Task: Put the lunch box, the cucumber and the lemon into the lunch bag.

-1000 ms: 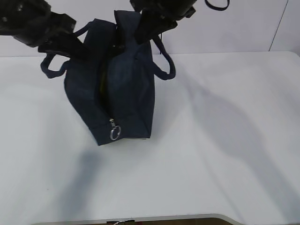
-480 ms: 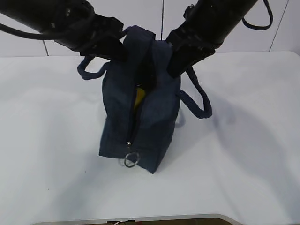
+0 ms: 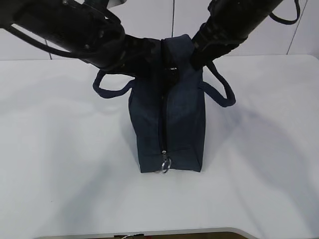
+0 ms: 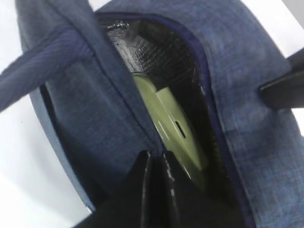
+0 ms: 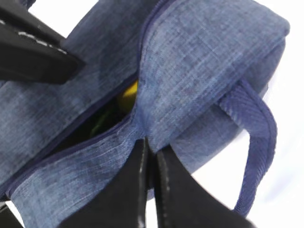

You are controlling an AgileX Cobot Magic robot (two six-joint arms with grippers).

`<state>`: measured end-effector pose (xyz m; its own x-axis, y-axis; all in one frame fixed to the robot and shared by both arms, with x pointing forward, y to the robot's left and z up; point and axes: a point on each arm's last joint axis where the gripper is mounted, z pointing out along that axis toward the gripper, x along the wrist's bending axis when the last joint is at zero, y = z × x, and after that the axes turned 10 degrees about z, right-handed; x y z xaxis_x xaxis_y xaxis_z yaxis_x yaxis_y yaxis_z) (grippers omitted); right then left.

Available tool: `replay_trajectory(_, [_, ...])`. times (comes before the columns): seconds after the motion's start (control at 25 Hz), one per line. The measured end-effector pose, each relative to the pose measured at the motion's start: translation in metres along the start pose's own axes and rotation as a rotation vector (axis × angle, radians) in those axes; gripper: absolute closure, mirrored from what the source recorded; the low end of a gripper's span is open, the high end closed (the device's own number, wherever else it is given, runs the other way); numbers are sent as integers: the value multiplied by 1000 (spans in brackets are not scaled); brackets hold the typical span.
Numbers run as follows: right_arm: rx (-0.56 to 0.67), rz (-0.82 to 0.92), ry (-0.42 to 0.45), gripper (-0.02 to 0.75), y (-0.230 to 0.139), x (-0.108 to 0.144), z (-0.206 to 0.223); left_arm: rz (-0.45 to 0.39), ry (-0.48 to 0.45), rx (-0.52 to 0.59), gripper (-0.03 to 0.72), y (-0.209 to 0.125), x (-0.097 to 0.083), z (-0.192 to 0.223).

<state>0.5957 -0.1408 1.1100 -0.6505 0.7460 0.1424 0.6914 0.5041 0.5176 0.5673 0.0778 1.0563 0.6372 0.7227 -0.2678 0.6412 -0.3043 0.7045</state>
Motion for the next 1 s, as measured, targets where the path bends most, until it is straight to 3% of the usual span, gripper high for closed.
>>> replay_trajectory(0.24, [-39, 2, -9, 729, 5, -6, 13, -3, 36, -53, 701, 4, 4, 2])
replay_trajectory(1.0, [-82, 0, -11, 729, 10, -10, 26, -2, 83, -53, 701, -1, 16, 24])
